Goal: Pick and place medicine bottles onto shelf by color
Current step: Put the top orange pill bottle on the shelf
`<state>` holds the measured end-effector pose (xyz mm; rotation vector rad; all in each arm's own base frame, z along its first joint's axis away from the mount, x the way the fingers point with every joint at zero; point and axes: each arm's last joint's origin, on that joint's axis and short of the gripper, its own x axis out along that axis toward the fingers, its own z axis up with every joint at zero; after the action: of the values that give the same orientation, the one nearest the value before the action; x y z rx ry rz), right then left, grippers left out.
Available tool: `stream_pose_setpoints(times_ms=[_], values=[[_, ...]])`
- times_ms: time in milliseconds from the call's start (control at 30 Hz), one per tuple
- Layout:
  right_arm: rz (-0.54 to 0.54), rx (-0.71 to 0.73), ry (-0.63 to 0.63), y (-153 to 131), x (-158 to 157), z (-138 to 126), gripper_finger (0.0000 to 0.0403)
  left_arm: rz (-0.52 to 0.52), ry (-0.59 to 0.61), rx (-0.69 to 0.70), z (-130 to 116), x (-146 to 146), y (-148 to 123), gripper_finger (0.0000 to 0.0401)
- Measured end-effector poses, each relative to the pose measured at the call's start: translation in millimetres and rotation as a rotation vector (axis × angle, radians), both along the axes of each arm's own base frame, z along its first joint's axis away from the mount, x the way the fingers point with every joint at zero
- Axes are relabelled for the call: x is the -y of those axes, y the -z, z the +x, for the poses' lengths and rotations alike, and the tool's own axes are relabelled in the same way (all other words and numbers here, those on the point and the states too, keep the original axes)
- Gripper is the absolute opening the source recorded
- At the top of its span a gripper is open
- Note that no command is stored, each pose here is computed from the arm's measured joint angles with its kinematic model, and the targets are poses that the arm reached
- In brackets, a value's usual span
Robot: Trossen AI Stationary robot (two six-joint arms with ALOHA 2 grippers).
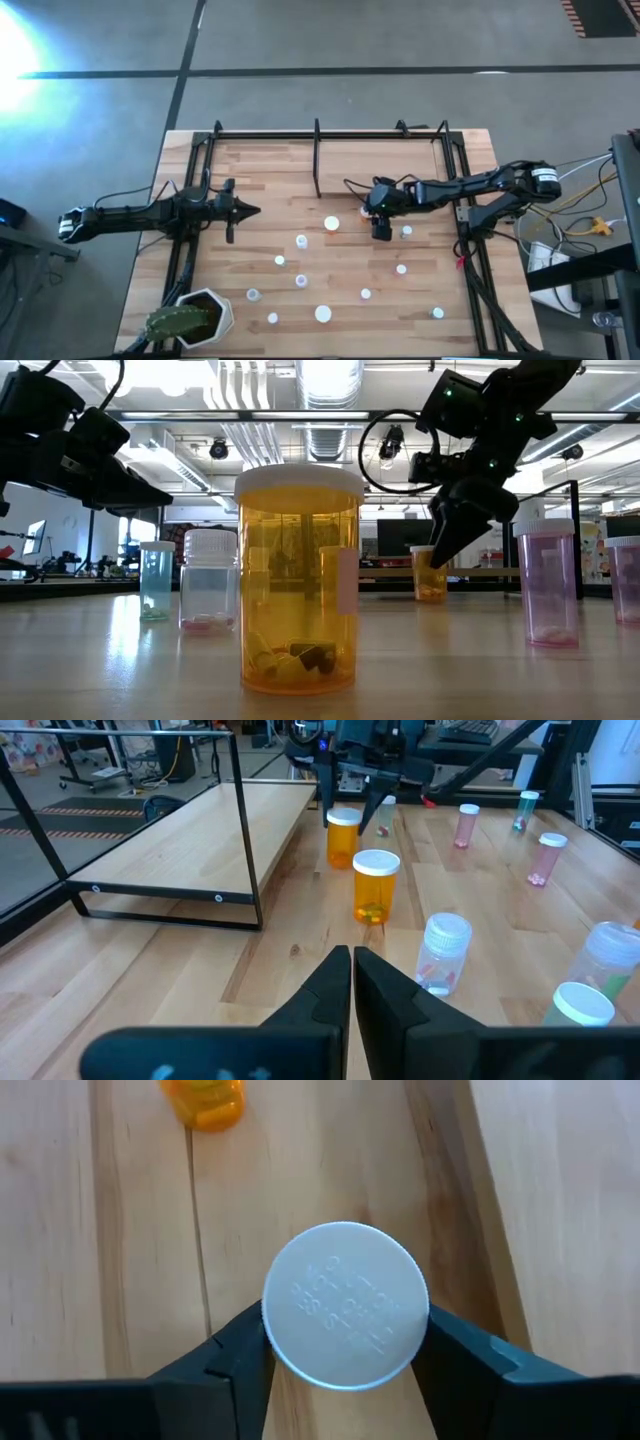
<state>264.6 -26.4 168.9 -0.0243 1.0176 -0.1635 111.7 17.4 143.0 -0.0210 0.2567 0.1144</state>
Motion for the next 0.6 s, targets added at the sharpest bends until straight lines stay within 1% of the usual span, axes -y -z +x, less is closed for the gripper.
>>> stream_pose_setpoints(times_ms=[167, 300, 433, 600], values=[[-0.008, 0.057, 0.016, -15, 4, -1, 0.0201, 0.000, 0.000, 0.000, 0, 0, 0, 0.0000], [-0.025, 0.127, 0.072, -34, 21, -1, 0.0196, 0.000, 0.000, 0.000, 0, 0, 0, 0.0000], [-0.061, 0.159, 0.172, -46, 56, -4, 0.0196, 0.000, 0.000, 0.000, 0, 0, 0, 0.0000], [-0.081, 0.162, 0.378, -52, 113, -16, 0.0195, 0.000, 0.000, 0.000, 0, 0, 0, 0.0000]])
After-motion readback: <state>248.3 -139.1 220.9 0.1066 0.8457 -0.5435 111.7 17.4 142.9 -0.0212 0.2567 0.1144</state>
